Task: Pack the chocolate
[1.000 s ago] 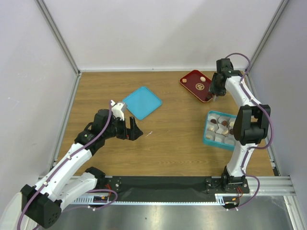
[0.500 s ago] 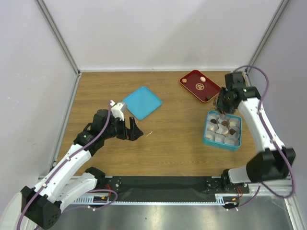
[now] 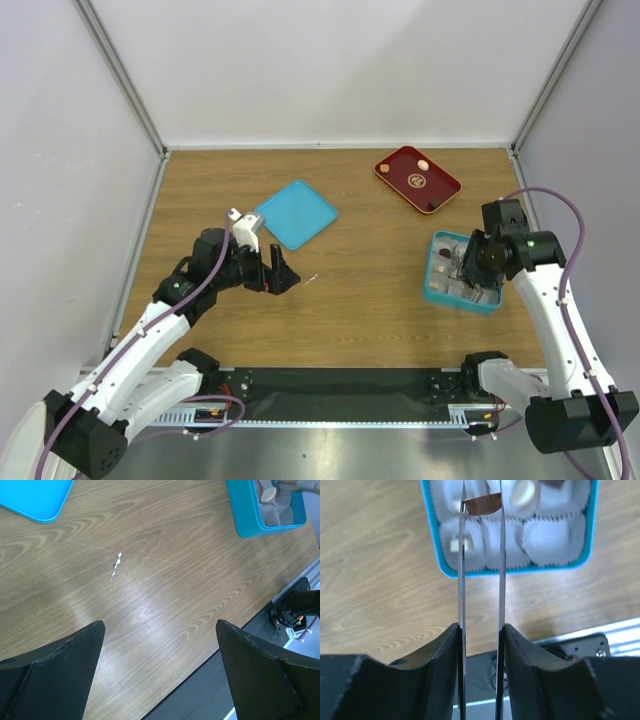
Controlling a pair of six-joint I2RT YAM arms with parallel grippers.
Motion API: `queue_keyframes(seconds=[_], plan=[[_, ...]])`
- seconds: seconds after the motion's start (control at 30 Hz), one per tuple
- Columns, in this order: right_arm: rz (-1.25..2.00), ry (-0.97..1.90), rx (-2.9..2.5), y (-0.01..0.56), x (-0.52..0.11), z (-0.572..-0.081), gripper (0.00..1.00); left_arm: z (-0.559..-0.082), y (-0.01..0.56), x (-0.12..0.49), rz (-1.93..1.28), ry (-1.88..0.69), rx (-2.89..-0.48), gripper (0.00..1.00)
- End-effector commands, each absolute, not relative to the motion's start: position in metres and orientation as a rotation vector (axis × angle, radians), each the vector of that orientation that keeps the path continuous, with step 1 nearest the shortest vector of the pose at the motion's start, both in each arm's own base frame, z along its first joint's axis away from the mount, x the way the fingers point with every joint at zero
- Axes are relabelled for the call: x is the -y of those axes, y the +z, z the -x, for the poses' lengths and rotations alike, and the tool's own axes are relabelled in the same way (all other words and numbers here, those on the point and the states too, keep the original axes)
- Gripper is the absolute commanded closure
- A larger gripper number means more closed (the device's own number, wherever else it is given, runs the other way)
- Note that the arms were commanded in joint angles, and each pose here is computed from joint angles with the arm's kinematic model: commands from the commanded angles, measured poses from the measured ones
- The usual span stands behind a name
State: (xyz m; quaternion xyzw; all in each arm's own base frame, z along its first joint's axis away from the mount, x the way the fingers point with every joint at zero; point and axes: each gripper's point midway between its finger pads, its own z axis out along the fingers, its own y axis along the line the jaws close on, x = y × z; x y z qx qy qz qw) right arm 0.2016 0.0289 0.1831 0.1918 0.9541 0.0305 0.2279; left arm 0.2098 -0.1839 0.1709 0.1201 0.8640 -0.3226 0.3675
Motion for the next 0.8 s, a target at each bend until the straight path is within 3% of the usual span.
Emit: queue_keyframes(seconds=[0.0, 0.3, 0.77], plan=[[-0.58, 0.09, -2.648, 0.178, -0.03, -0.186, 0.57, -0.215, 0.192, 0.187, -0.334, -0.849, -2.138, 0.0], [-0.582, 0.043, -2.657, 0.173, -0.023, -0.164, 0.57, -0.215, 0.192, 0.189, -0.341, -0.863, -2.139, 0.0], [-0.586, 0.031, -2.672, 0.164, -0.025, -0.169, 0.54, -0.214, 0.192, 0.188, -0.338, -0.855, -2.14, 0.0]])
